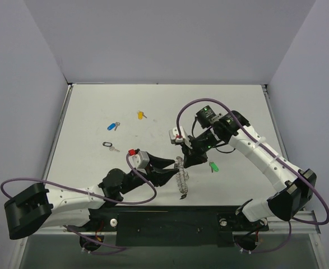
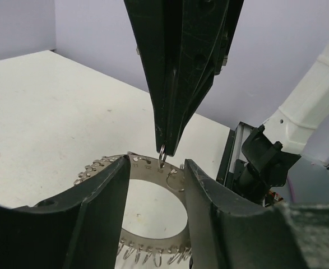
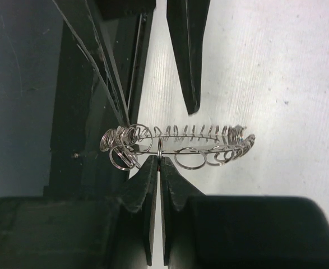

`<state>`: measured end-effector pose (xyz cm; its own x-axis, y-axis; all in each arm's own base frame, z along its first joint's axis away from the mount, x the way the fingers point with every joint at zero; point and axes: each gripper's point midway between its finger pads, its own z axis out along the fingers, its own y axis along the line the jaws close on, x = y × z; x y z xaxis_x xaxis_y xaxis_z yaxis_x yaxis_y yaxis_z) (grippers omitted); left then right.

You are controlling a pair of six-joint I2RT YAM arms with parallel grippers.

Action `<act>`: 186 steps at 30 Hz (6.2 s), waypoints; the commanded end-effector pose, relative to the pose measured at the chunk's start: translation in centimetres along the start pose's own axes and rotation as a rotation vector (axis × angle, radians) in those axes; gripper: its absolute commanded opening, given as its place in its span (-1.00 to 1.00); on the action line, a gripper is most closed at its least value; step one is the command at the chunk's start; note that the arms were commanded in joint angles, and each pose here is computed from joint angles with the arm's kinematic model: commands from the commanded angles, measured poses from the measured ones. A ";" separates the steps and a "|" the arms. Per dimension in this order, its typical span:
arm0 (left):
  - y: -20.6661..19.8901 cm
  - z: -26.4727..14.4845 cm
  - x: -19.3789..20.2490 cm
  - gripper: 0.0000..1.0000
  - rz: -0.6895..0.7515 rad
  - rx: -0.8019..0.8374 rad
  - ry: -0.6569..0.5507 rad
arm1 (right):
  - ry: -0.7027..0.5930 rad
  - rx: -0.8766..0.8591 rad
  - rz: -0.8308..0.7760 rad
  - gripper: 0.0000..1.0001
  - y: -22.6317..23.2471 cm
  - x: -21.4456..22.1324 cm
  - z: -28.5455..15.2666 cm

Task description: Put the keys on the keyring

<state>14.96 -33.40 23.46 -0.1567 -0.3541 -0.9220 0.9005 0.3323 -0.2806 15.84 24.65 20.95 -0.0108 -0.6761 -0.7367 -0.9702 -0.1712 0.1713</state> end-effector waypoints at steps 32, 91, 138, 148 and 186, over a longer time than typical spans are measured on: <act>-1.4 4.0 -1.1 -0.08 0.241 0.008 0.181 | 0.255 0.021 0.066 -1.00 1.6 1.2 -2.3; -2.8 2.8 -2.6 -1.00 0.122 0.110 -0.003 | -0.035 -0.060 -0.032 -0.16 2.9 -0.2 -3.7; -2.1 2.7 -3.4 -1.00 0.070 0.063 -0.064 | -0.118 -0.127 -0.100 -0.88 2.3 -0.7 -1.2; -1.7 2.4 -3.4 -1.00 0.041 0.038 -0.075 | -0.084 -0.105 -0.031 -1.00 2.1 -0.5 -1.5; -2.3 4.0 -2.2 -0.20 -0.044 0.126 0.060 | 0.003 -0.071 0.024 -1.00 1.7 0.3 -1.1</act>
<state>15.20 -36.15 24.28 -0.2363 -0.2555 -0.9375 0.9143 0.2682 -0.3035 14.89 22.92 20.75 -0.0321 -0.6982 -0.7151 -0.9562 -0.1868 0.2253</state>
